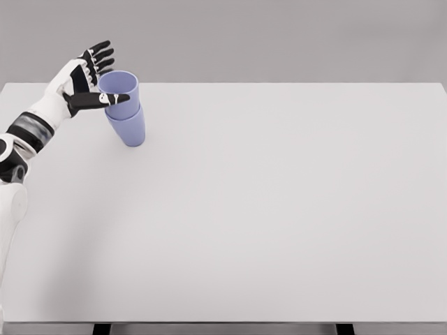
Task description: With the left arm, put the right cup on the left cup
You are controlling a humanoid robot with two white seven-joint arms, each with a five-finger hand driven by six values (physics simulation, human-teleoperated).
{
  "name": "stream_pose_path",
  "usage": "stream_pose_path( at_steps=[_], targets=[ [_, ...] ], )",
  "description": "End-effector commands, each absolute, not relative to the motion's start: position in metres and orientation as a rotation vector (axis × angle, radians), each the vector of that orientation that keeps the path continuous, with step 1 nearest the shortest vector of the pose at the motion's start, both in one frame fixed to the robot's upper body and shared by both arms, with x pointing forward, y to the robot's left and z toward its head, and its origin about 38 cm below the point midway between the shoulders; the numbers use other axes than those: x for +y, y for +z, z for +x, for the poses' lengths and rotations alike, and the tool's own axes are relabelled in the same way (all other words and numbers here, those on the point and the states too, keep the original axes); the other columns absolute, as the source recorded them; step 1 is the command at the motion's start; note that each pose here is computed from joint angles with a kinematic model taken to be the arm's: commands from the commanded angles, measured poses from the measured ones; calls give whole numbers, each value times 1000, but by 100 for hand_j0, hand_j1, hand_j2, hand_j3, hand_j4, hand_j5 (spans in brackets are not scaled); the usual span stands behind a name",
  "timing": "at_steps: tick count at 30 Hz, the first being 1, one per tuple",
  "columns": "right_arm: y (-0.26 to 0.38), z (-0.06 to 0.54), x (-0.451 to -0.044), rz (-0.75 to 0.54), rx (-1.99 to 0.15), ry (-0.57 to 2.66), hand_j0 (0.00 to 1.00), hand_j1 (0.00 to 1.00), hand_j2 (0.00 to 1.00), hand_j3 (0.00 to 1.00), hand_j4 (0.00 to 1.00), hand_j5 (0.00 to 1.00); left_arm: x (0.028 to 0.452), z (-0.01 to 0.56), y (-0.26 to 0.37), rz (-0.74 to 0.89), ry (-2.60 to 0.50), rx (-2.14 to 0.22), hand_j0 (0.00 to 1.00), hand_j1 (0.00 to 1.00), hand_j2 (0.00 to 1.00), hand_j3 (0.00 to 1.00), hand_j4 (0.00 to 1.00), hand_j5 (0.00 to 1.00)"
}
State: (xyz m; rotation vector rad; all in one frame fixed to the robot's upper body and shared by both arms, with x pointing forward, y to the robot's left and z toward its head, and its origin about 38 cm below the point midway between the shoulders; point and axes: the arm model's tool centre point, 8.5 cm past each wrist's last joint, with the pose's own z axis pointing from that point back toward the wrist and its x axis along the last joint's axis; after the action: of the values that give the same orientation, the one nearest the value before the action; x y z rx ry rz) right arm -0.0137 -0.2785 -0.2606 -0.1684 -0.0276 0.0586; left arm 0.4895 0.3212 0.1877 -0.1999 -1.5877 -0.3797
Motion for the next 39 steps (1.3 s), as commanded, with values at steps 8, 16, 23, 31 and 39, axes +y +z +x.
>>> stream_pose_path(
  at_steps=[8, 16, 23, 31, 39],
  targets=[
    [-261, -14, -279, -168, -28, 58, 100, 100, 100, 100, 100, 100, 317, 486, 202, -207, -397, -1622, 100, 100, 100, 100, 100, 100],
    [-261, -14, -279, -168, -28, 58, 100, 100, 100, 100, 100, 100, 320, 483, 210, -204, -399, -1646, 100, 100, 100, 100, 100, 100],
    [-261, -14, -279, -168, -28, 58, 100, 100, 100, 100, 100, 100, 343, 467, 218, -165, -368, -1682, 100, 100, 100, 100, 100, 100],
    [-261, -14, -279, -168, -28, 58, 100, 100, 100, 100, 100, 100, 379, 431, 222, -92, -306, -1731, 100, 100, 100, 100, 100, 100],
    [-261, -14, -279, -168, -28, 58, 100, 100, 100, 100, 100, 100, 399, 384, 207, -31, -298, -1717, 100, 100, 100, 100, 100, 100]
  ],
)
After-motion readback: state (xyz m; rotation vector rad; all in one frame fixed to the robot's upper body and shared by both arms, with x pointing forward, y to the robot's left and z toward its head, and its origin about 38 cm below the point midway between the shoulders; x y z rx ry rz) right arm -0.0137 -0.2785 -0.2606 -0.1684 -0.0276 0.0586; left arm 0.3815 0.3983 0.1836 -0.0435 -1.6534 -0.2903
